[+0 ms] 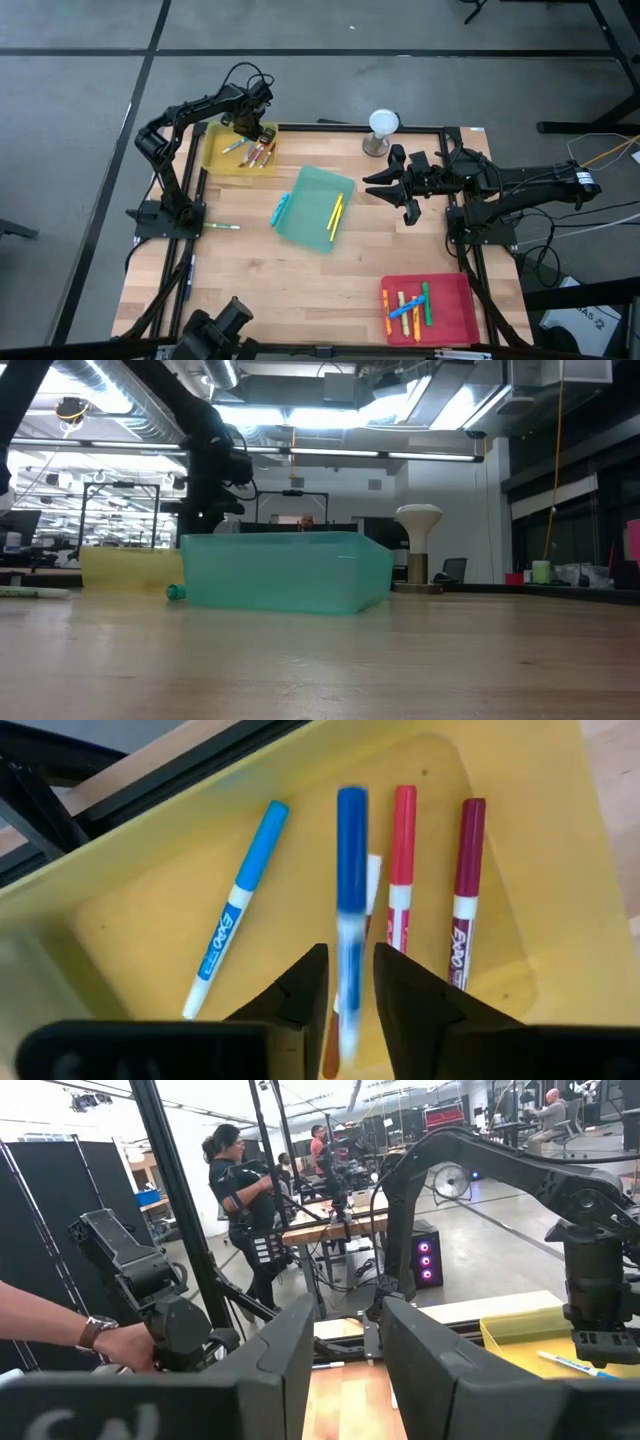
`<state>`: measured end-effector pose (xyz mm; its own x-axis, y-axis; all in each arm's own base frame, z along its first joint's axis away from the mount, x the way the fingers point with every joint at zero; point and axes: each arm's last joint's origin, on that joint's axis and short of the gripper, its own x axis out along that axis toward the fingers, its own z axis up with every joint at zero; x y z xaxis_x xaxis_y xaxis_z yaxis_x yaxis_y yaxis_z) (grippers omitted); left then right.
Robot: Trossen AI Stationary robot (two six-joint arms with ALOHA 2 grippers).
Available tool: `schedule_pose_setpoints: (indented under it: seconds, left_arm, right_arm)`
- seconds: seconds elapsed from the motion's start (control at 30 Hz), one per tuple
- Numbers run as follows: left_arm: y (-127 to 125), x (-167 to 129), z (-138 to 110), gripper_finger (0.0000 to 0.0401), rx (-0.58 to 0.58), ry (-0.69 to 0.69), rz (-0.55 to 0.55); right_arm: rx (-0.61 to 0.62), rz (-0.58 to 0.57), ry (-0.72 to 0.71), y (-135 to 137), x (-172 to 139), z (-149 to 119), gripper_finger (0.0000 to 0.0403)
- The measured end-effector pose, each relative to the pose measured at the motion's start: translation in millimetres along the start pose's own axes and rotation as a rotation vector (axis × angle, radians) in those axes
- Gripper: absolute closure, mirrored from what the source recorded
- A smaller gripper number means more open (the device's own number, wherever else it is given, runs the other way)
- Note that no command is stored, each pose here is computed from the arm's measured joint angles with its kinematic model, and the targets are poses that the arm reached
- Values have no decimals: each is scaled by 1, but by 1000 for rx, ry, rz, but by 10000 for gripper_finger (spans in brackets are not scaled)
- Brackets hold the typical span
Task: Pick & Place Markers
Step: Put the green marker pen into the yellow bin
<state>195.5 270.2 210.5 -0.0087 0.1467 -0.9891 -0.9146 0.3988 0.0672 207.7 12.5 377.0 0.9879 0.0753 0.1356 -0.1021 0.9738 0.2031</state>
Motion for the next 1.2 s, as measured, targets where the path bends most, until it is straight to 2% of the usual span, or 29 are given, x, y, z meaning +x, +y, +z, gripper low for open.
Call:
schedule_pose_setpoints:
  seconds: [0.3, 0.57, 0.9, 1.2]
  left_arm:
    - [-1, -7, -5, 298, 8, 15, -14]
    - [-12, -43, -25, 303, 52, -33, -31]
    - [-34, -102, -69, 301, 61, -164, -105]
    - [-61, -137, -115, 308, 210, -234, -183]
  right_arm:
    - [0, 0, 0, 0, 0, 0, 286]
    - [-3, 0, 0, 0, 0, 0, 286]
    - [-3, 0, 0, 0, 0, 0, 286]
    - [-4, 0, 0, 0, 0, 0, 286]
